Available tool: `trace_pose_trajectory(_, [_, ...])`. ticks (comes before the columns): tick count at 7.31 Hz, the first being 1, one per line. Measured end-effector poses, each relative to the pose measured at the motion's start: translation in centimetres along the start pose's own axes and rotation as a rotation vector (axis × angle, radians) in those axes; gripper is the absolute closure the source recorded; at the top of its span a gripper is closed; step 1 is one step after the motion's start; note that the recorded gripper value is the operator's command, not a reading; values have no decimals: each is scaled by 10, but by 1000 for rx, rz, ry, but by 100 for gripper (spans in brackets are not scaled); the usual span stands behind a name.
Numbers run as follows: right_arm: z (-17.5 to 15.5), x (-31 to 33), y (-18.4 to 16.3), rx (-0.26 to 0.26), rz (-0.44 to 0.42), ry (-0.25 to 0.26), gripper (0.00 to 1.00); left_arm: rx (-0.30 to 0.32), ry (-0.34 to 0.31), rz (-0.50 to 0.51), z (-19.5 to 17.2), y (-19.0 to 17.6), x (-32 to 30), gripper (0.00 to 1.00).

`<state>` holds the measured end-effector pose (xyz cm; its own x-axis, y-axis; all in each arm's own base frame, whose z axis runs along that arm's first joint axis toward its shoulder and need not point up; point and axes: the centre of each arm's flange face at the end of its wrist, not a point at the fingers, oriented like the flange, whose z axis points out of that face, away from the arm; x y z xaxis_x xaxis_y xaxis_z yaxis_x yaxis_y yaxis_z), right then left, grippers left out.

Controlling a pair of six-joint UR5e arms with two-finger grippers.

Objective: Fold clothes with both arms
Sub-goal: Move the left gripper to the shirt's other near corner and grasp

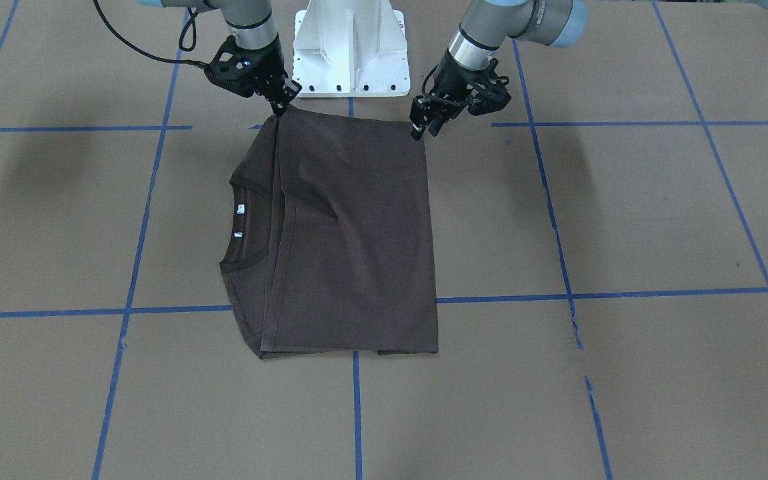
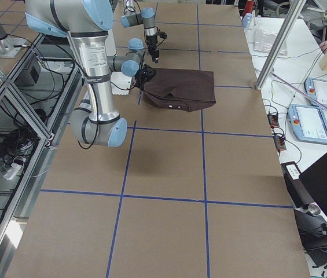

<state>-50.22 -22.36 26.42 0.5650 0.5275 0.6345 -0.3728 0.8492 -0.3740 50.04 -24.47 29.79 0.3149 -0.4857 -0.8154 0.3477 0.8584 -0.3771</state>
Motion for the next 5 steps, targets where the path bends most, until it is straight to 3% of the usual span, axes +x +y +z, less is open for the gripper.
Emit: trace_pose_trajectory(5, [-5, 0, 0, -3, 0, -9, 100, -16, -69, 10, 21, 42, -24, 48])
